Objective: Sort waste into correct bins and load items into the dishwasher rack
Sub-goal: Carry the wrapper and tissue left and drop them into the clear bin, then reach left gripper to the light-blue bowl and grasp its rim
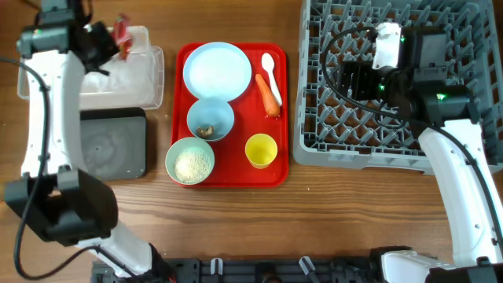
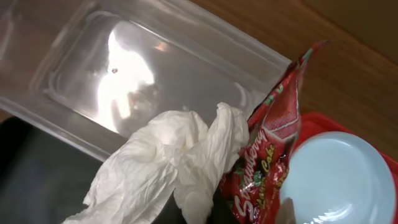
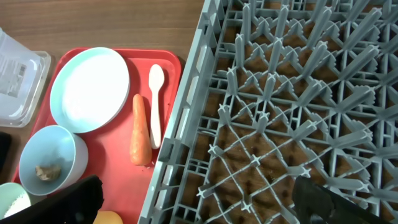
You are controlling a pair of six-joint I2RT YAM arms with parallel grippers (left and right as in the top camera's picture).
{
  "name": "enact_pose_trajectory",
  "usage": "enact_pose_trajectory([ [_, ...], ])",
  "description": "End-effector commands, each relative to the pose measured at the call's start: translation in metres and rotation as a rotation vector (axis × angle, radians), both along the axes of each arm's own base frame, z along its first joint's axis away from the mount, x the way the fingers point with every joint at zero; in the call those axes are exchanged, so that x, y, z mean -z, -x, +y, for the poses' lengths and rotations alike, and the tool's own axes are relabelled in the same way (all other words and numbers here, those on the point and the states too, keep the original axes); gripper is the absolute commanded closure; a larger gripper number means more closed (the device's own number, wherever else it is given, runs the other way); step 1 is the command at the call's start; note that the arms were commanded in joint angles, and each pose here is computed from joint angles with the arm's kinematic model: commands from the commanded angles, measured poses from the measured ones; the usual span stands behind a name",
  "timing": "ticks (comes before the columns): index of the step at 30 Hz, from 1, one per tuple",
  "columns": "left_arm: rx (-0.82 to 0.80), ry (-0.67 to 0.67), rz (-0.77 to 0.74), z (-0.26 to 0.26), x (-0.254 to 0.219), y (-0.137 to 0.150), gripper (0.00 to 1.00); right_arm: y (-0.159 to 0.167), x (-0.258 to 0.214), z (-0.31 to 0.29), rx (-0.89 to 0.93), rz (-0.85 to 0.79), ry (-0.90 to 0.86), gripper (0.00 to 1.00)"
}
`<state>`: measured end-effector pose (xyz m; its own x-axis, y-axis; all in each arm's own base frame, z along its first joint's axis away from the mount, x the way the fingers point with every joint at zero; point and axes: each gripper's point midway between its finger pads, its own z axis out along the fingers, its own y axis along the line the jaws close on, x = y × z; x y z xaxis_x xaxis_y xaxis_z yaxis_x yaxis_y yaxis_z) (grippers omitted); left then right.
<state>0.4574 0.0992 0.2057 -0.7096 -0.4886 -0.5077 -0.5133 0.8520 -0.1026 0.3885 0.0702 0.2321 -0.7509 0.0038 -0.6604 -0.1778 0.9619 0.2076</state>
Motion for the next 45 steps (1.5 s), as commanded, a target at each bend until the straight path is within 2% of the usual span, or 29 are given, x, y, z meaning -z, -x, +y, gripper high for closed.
enact_pose_trajectory([
  [1, -0.087, 0.028, 0.069, 0.032, 0.054, -0.005, 0.96, -0.004, -0.007, 0.002, 0.002, -0.012, -0.022, 0.00],
  [7, -0.203, 0.067, 0.065, 0.063, 0.111, -0.028, 0.96, -0.004, -0.007, 0.002, 0.002, -0.011, -0.022, 0.00],
  [11, -0.280, 0.103, 0.045, 0.065, 0.122, -0.034, 0.96, -0.004, -0.007, 0.002, 0.002, -0.011, -0.022, 0.00],
  [16, -0.518, 0.223, 0.006, 0.064, 0.123, -0.030, 0.96, -0.003, -0.006, 0.002, 0.001, -0.005, -0.022, 0.00],
  [17, -0.535, 0.241, 0.008, 0.061, 0.124, -0.029, 0.78, -0.002, -0.005, 0.002, 0.001, 0.001, -0.022, 0.00],
  [18, -0.503, 0.268, 0.024, 0.053, 0.126, -0.029, 0.41, -0.001, -0.004, 0.002, 0.002, 0.005, -0.022, 0.00],
  [19, -0.457, 0.281, 0.033, 0.048, 0.126, -0.030, 0.14, -0.001, -0.003, 0.002, 0.002, 0.009, -0.021, 0.00],
  [20, -0.425, 0.309, 0.032, 0.043, 0.124, -0.032, 0.00, 0.000, -0.003, 0.002, 0.002, 0.012, -0.021, 0.00],
  [23, -0.371, 0.425, -0.027, 0.032, 0.099, -0.041, 0.00, -0.002, -0.006, 0.005, -0.011, 0.001, -0.036, 0.00],
  [25, -0.355, 0.431, -0.076, 0.032, 0.076, -0.045, 0.00, -0.002, -0.006, 0.005, -0.011, 0.001, -0.035, 0.00],
  [30, -0.085, 0.278, -0.237, 0.010, -0.018, -0.043, 0.01, -0.003, -0.006, 0.005, -0.011, -0.004, -0.036, 0.00],
  [33, 0.047, 0.220, -0.246, -0.017, -0.041, -0.034, 0.01, -0.002, -0.006, 0.005, -0.011, -0.004, -0.035, 0.00],
  [34, 0.100, 0.201, -0.229, -0.029, -0.043, -0.030, 0.02, -0.002, -0.006, 0.005, -0.011, -0.003, -0.036, 0.00],
  [37, 0.301, 0.180, -0.053, -0.088, -0.023, 0.001, 0.03, -0.002, -0.006, 0.005, -0.011, -0.003, -0.036, 0.00],
  [40, 0.462, 0.185, 0.137, -0.145, 0.004, 0.037, 0.11, -0.002, -0.006, 0.005, -0.011, -0.004, -0.036, 0.00],
  [45, 0.686, 0.154, 0.316, -0.229, 0.048, 0.087, 0.12, -0.003, -0.007, 0.005, -0.011, -0.009, -0.036, 0.00],
])
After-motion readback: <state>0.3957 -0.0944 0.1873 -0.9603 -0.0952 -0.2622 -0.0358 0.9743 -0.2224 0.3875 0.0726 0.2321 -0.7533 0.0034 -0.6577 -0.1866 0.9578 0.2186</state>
